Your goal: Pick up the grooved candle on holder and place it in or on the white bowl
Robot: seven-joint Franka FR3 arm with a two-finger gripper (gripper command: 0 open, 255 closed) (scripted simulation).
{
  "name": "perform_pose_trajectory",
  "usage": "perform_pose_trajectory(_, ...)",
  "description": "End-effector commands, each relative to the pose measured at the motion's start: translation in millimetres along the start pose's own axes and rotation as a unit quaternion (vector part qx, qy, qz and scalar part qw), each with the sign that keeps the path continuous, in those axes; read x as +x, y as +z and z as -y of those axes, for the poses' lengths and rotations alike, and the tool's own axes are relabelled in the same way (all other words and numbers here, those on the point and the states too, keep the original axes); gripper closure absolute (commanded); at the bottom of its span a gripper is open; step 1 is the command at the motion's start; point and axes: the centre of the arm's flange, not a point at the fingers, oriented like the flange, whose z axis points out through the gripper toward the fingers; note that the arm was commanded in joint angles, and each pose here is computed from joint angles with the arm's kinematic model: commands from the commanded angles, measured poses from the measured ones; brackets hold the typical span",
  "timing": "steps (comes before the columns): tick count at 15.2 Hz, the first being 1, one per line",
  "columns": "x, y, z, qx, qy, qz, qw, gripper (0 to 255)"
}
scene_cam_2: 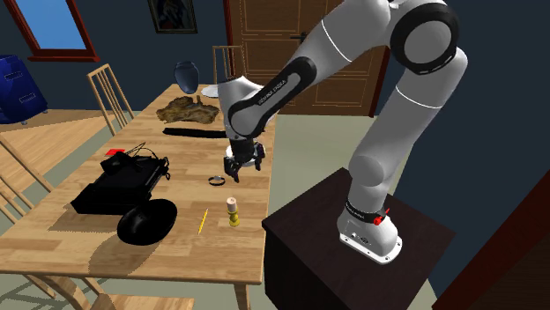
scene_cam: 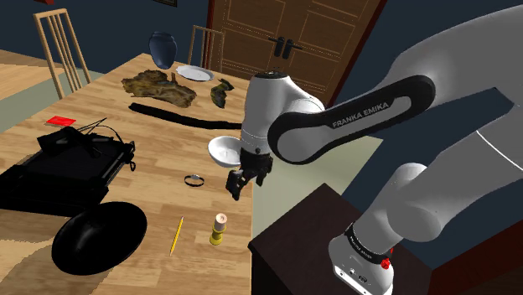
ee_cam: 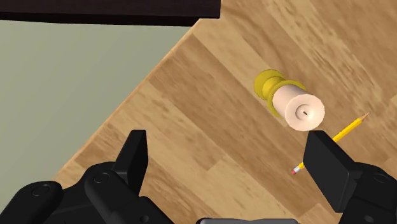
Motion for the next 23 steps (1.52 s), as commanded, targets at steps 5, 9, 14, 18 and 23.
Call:
perform_pose_trajectory(5,12.6,48.7,63.2,-0.002,0.007,0.005,1.0,0)
perform_pose_trajectory(9,15.3,71.6,78.2,-0.003,0.009,0.007,0.9999,0)
perform_pose_trajectory(14,15.0,98.0,78.0,-0.003,0.009,0.007,0.9999,0)
perform_pose_trajectory(18,14.9,101.0,78.0,-0.003,0.009,0.007,0.9999,0)
perform_pose_trajectory(23,14.9,101.0,78.0,-0.003,0.009,0.007,0.9999,255)
